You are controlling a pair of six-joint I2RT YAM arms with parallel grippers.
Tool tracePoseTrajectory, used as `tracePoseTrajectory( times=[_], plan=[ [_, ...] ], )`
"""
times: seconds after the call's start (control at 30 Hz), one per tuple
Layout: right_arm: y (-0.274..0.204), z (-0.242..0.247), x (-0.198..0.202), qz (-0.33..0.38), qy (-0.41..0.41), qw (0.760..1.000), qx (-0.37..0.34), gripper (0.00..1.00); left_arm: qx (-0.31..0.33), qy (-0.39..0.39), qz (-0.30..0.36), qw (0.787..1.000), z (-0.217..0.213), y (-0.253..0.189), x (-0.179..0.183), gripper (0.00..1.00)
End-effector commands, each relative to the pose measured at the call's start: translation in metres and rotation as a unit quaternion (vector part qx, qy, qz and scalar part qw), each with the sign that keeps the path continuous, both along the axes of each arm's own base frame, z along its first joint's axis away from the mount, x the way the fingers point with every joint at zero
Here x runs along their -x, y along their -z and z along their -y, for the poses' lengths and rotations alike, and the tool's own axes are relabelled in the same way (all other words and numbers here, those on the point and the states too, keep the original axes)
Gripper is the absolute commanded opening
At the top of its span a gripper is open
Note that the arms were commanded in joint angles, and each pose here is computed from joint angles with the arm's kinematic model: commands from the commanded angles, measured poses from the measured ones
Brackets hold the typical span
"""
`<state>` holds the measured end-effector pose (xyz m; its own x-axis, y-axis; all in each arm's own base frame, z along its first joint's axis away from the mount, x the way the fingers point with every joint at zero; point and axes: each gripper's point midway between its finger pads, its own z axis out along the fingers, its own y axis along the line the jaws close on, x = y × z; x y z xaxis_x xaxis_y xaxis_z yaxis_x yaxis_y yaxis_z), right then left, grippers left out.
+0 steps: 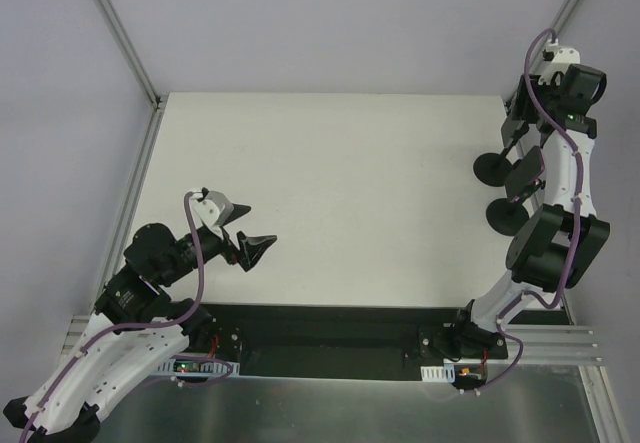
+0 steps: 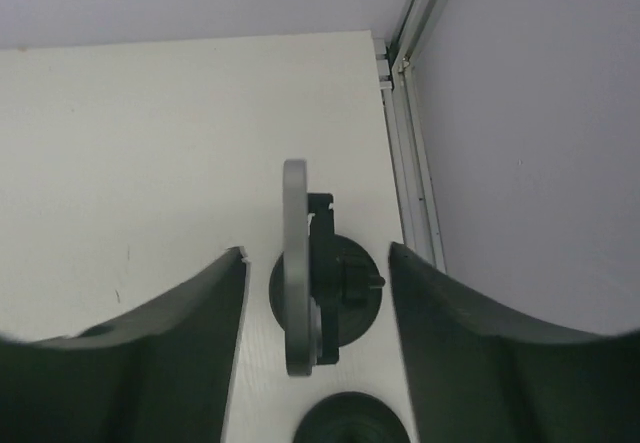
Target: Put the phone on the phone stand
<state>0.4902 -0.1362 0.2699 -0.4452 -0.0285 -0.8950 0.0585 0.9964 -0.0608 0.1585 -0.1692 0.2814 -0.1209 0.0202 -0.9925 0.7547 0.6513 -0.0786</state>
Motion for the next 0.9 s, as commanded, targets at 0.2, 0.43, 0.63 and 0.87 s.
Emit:
tracePoseTrajectory(
  times=[0.2, 0.43, 0.63, 0.87],
  plan=[
    [-0.117, 0.01, 0.026, 0.099, 0.113, 0.986, 0.075, 0.97, 0.006, 0.0, 0.011, 1.0, 0.002, -0.005, -0.006, 0.85],
    [-0.209, -0.023, 0.087, 0.139, 0.227, 0.951, 0.158, 0.96, 0.005, -0.024, 0.006, 1.0, -0.002, -0.002, -0.013, 0.85],
    [-0.179, -0.143, 0.138, 0.108, 0.123, 0.963, 0.213, 0.96, 0.035, -0.05, -0.029, 0.998, -0.004, -0.003, -0.017, 0.86],
    [-0.11, -0.275, 0.25, 0.101, -0.191, 0.971, -0.101, 0.96, 0.127, -0.036, -0.088, 0.987, 0.006, -0.031, -0.005, 0.87]
  ],
)
